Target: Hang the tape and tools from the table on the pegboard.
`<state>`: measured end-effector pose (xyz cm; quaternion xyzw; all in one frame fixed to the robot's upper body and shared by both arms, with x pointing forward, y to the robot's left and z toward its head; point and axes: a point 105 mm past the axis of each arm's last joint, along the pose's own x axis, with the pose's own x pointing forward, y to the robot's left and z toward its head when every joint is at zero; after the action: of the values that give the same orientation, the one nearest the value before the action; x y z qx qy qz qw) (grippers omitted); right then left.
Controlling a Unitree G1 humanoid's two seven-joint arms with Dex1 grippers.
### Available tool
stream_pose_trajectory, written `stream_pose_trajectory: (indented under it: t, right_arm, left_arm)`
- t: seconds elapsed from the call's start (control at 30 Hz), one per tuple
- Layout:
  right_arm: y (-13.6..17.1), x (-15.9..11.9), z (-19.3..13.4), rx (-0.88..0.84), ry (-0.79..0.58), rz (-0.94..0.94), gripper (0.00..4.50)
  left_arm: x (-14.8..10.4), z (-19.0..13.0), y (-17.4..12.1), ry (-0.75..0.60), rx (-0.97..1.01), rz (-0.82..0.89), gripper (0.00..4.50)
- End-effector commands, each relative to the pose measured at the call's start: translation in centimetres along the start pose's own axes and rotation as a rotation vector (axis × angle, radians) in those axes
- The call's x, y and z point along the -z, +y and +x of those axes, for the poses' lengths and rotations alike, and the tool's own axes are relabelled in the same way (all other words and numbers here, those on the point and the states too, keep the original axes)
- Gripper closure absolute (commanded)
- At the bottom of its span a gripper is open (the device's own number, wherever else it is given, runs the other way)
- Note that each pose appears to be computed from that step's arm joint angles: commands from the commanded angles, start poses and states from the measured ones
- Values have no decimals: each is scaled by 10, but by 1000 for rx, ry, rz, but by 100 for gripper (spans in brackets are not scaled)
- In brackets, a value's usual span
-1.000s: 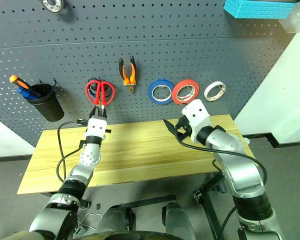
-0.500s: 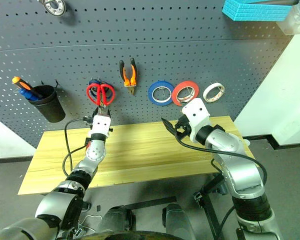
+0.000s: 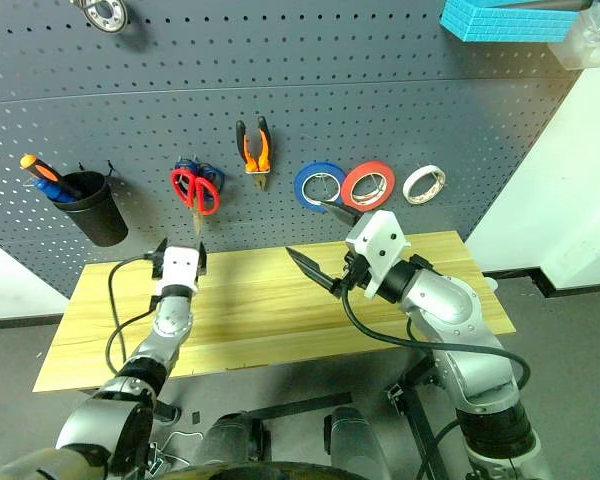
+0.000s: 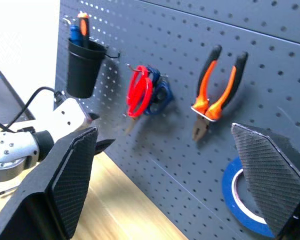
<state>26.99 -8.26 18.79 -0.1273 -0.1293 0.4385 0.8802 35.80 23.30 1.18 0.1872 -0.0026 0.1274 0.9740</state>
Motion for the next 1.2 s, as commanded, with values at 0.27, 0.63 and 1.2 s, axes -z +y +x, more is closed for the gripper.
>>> stream_pose_trajectory:
  t: [0.27,0.63,1.2]
  right_arm:
    - [18,-8,2,-129,-46,-8,0]
    - [16,-6,2,-127,-28,-23,0]
    - [12,-4,2,-103,-12,-33,0]
  left_arm:
    - [65,0,76,501,-93,-239,87]
    - [42,27,42,505,30,-260,87]
    - [67,5,5,651,218,-216,87]
